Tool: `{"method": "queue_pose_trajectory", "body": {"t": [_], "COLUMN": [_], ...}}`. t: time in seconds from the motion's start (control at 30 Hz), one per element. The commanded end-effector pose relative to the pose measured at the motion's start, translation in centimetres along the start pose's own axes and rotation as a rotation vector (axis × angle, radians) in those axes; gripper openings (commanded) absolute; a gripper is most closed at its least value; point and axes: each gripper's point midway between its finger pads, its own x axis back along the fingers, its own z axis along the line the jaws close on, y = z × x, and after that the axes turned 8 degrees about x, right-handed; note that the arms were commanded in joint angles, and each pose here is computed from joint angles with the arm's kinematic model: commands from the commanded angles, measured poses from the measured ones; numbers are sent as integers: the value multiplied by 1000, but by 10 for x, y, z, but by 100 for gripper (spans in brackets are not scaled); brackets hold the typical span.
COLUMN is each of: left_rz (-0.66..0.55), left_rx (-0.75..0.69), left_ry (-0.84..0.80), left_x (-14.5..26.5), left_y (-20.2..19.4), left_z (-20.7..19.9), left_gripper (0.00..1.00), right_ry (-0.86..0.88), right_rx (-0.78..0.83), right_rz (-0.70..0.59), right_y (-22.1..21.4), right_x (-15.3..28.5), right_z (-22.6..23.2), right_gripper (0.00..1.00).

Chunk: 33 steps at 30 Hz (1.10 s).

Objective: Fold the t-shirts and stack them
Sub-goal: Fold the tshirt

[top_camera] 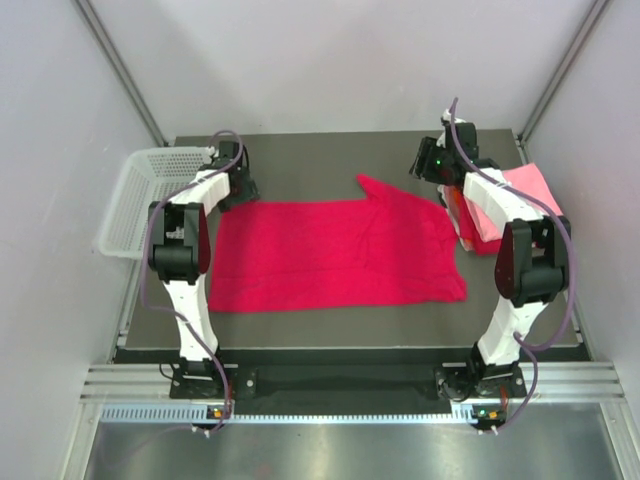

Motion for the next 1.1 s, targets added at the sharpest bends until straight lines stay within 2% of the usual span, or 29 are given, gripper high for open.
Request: {"method": "queue_pose_trajectory", "body": {"t": [0.0, 0.37, 0.47, 0.6, 0.63, 0.67, 0.73, 0.77, 0.8, 0.87, 1.07], "left_rz": [-4, -3, 1, 6, -2, -21, -36, -51, -48, -58, -83], "left_rx": [1, 8, 17, 36, 45, 51, 57, 65, 69, 78, 84], "left_ry": [81, 154, 141, 165, 164, 157, 147, 135, 129, 100, 19], "left_x": [-8, -24, -28, -28, -26, -20, -17, -10, -8, 0, 24], "left_y": [7, 5, 4, 3, 4, 9, 8, 12, 10, 14, 18], "left_z": [16, 31, 29, 36, 36, 35, 36, 34, 35, 29, 16], "left_gripper": [72, 72, 68, 42, 29, 23, 7, 5, 1, 0, 0], "right_ry": [28, 41, 41, 31, 28, 20, -6, -11, -35, -56, -166], "right_rx": [15, 10, 11, 20, 25, 30, 41, 46, 41, 48, 95], "right_rz": [-83, -74, -76, -68, -60, -66, 3, -11, 16, 28, 156], "right_y": [28, 21, 21, 19, 17, 24, 10, 22, 15, 21, 1], "right_x": [1, -3, -4, -7, -9, -10, -23, -25, -36, -40, -78], "right_z": [2, 1, 0, -1, -2, -4, -11, -9, -16, -18, -33], "right_gripper": [57, 57, 57, 57, 57, 58, 59, 61, 63, 68, 64]}}
